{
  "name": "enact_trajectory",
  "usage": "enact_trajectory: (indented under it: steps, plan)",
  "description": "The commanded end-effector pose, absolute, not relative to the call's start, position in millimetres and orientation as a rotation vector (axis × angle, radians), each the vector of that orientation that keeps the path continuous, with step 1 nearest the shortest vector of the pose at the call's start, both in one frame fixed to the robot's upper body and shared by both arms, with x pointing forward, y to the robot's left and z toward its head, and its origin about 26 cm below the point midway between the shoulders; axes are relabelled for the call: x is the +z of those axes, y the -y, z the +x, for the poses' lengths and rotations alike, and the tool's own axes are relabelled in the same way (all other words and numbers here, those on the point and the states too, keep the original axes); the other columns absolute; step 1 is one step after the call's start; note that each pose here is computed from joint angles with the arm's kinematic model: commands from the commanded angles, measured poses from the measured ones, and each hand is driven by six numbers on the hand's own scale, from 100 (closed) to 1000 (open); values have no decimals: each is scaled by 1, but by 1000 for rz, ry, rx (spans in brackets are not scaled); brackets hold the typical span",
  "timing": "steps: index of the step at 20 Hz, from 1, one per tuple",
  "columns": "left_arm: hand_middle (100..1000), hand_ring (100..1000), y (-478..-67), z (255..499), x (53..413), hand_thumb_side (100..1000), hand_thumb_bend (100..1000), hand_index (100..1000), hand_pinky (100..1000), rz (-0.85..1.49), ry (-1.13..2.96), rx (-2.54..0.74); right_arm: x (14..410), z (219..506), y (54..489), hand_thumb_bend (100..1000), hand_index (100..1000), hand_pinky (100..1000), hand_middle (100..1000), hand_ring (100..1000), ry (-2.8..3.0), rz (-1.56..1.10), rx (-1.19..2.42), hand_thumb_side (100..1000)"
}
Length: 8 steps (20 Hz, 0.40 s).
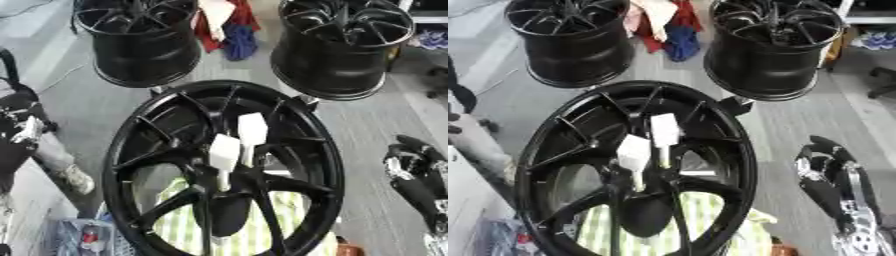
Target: Pull the pin out of the wheel hub.
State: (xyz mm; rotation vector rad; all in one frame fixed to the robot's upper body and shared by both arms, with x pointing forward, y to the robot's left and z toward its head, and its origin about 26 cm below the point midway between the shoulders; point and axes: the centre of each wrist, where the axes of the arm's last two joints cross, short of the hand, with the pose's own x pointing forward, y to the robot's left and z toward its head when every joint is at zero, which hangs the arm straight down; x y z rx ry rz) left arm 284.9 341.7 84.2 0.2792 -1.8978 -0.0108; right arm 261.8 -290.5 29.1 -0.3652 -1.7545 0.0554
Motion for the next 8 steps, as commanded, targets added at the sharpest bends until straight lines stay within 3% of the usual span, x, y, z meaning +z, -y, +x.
enact_trajectory:
  steps: [1, 8]
  plan:
    - [618, 618, -341, 286, 92, 316, 211, 764, 550, 267, 1925, -26, 38, 264, 293, 100, 788, 685, 653, 588, 1787, -373, 51, 269]
    - [618, 618, -338, 286, 91, 317, 212, 764, 550, 252, 1923, -54, 38, 264, 293, 100, 788, 685, 653, 588, 1787, -373, 50, 270]
